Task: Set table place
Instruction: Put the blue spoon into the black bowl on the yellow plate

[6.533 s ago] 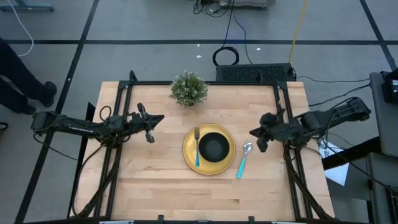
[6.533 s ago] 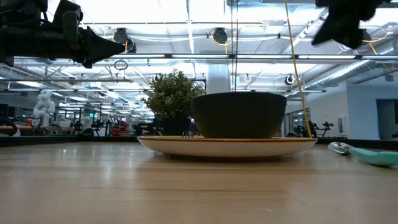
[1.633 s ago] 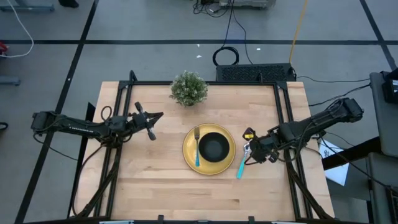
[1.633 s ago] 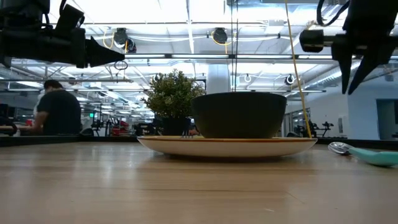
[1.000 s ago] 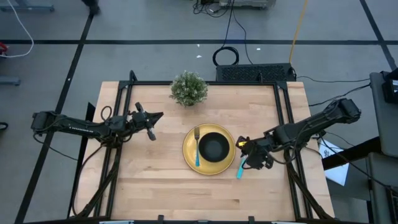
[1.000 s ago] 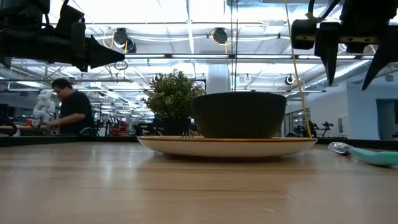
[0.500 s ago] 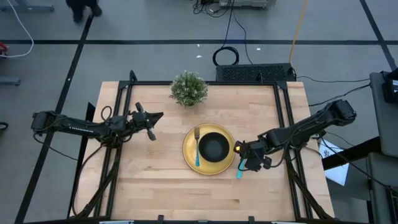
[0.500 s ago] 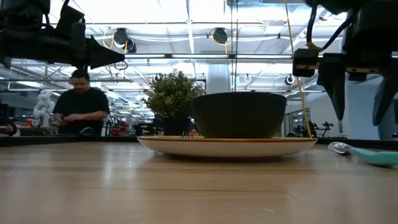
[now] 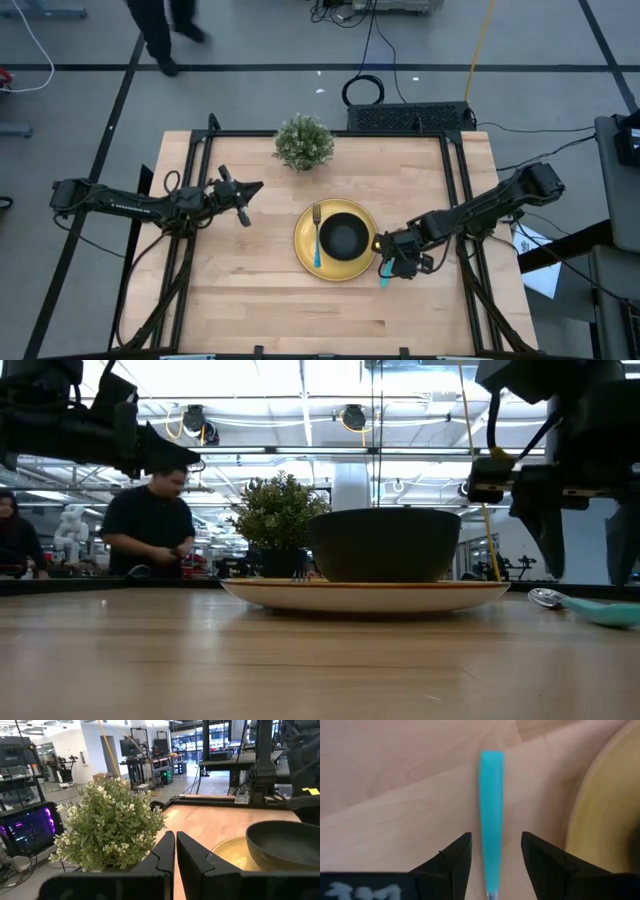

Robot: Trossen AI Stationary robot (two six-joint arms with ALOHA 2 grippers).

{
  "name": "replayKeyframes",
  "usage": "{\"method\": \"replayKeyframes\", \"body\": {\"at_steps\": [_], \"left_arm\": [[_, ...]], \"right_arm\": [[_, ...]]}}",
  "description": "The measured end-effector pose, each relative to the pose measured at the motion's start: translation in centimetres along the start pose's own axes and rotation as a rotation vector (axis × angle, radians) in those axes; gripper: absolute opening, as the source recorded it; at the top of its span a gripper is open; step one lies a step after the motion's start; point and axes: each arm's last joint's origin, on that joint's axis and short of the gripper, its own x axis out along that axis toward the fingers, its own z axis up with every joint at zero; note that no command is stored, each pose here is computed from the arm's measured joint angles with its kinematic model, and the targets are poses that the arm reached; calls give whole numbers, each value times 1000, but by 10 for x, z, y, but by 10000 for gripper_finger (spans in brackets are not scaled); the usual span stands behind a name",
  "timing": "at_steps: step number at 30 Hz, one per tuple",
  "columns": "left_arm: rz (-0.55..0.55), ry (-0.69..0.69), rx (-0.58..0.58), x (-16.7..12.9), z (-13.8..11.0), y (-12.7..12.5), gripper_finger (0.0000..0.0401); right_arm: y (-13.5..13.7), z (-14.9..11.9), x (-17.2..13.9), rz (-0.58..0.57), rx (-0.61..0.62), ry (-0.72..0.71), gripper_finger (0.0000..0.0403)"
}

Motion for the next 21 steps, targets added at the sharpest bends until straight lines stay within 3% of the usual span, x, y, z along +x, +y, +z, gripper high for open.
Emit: {"method": "replayKeyframes", "body": {"at_steps": [21], "left_arm": [[-2,12,-18,0,-1,0,24]], "right_arm": [[-10,-11,11,45,-13,-19,162]]}}
